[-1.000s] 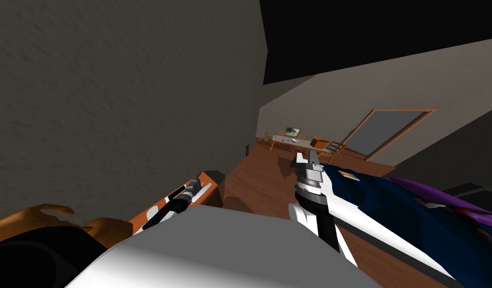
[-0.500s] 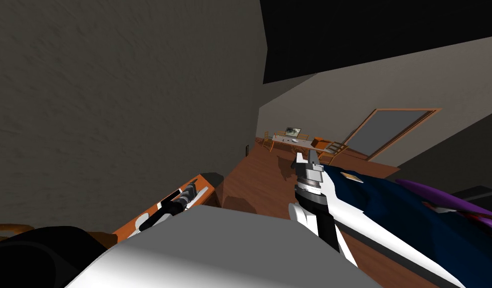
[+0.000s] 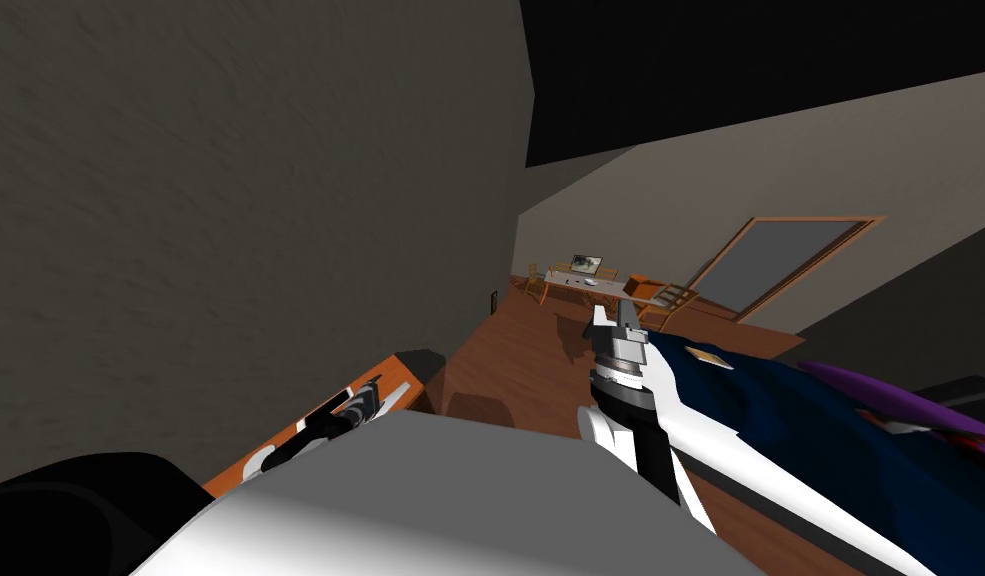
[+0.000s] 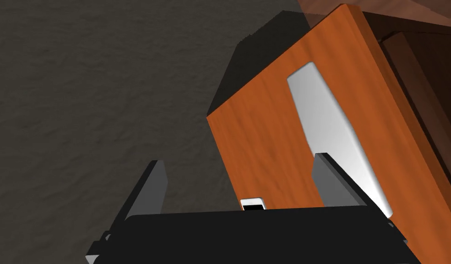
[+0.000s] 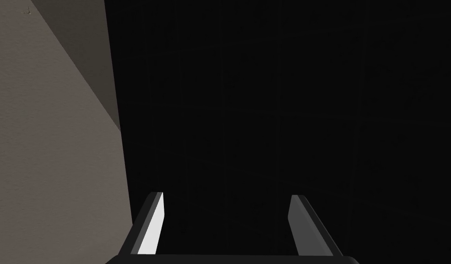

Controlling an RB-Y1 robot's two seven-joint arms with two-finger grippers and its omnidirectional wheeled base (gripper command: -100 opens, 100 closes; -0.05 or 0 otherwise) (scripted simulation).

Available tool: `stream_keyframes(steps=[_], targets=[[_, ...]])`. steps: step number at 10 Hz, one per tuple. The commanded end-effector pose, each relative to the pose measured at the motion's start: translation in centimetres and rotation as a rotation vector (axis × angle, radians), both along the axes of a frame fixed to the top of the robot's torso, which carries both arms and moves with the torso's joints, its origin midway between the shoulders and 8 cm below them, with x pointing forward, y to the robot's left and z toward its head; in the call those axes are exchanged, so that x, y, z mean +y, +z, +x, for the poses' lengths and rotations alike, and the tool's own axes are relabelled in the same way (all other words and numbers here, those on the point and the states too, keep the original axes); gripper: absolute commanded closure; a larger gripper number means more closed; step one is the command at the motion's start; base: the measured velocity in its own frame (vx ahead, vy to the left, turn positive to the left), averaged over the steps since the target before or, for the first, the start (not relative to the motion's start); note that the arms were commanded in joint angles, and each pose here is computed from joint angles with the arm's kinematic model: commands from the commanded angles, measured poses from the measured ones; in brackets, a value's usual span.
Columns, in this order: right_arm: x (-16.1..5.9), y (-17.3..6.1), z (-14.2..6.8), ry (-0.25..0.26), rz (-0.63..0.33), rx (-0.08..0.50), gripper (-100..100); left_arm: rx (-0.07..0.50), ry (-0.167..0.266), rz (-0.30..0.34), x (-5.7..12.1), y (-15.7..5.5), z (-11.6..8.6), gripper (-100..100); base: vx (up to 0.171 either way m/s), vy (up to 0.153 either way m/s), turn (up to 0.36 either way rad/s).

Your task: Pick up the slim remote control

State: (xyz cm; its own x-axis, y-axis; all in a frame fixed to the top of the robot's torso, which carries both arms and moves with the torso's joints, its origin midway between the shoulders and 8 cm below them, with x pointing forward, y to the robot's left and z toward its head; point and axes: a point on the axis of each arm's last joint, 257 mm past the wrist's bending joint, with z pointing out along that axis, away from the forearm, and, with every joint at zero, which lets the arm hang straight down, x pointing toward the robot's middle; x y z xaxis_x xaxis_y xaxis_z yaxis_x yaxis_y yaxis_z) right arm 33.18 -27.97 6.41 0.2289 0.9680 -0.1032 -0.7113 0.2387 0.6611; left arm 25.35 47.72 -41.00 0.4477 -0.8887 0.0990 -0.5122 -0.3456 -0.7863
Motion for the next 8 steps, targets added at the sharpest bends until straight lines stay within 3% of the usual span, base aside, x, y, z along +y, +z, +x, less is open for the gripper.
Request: stream_keyframes(steps=[1,2,3,4,5,7,8], targets=[[0.0,0.0,0.0,0.0,0.0,0.0,0,0.038,0.022,-0.018,0.5,-0.9,-1.2,-100,0.092,-0.013,-0.009],[0.0,0.0,0.0,0.0,0.0,0.0,0,0.086,0.068,-0.041,1.8,-2.3,-3.1,-100,0.11,-0.008,-0.016],[0.0,0.0,0.0,0.0,0.0,0.0,0,0.099,0.068,-0.047,1.7,-2.6,-3.3,-100,0.09,-0.008,-0.012],[0.0,0.0,0.0,0.0,0.0,0.0,0,0.144,0.116,-0.069,2.9,-3.8,-5.2,-100,0.105,0.01,-0.018],[0.0,0.0,0.0,0.0,0.0,0.0,0,0.158,0.115,-0.076,2.8,-4.1,-5.5,-100,0.085,0.005,-0.017],[0.0,0.0,0.0,0.0,0.0,0.0,0,0.239,0.207,-0.125,4.7,-6.1,-9.3,-100,0.128,0.0,-0.038],[0.0,0.0,0.0,0.0,0.0,0.0,0,0.266,0.212,-0.138,4.5,-6.7,-10.0,-100,0.123,0.008,-0.007]])
